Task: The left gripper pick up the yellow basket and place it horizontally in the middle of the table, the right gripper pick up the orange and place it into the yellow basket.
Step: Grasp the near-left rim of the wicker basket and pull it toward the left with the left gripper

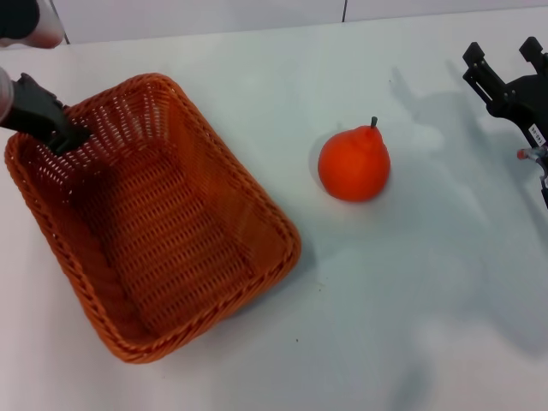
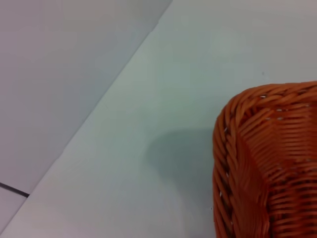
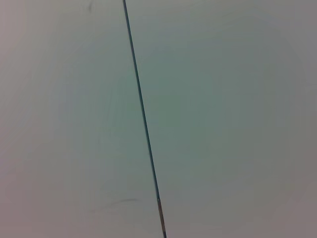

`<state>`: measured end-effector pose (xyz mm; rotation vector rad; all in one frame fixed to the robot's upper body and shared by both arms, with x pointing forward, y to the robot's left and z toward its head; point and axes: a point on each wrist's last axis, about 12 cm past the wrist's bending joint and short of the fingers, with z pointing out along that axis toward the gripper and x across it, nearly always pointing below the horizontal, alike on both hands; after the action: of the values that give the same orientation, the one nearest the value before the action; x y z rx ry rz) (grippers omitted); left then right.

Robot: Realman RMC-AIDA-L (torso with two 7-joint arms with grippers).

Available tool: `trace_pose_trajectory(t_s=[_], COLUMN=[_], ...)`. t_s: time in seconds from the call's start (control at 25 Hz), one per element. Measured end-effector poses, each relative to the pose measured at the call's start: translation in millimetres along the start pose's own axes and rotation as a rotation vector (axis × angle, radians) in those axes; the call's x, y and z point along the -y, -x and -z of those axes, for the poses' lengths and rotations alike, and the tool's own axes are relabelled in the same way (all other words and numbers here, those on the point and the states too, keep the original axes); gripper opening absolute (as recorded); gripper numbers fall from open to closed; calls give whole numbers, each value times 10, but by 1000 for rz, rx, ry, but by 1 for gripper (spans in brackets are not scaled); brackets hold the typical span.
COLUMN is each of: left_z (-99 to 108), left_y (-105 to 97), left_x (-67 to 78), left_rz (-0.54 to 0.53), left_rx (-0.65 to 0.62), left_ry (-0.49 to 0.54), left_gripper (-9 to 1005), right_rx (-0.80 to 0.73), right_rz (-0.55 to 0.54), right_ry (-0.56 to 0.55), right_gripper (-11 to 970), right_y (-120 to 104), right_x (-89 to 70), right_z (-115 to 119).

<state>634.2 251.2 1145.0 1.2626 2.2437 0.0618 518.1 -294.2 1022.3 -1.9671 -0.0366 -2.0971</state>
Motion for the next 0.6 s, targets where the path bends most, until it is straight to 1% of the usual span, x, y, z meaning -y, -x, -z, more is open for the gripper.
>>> trace_pose_trajectory(t_s=[0.12,0.24,0.4,0.6], left_z=[6,37,113,176], left_y=[-11,-5,36,66], left_x=[-2,-16,-81,-91], left_rz=[2,41,132,194], left_rx=[-2,-1,-13,-26], left_ry=[-1,-1,-16,-44], left_gripper=[299,295,289,277], right_rx=[-4,-3,-1,-1], right_rz=[0,-1,-1,-1], right_ry=[-2,-1,-1,-2], right_gripper=[932,932,932,931], right_y=[-4,1,4,5], right_x=[1,3,2,3], right_z=[3,10,15,17])
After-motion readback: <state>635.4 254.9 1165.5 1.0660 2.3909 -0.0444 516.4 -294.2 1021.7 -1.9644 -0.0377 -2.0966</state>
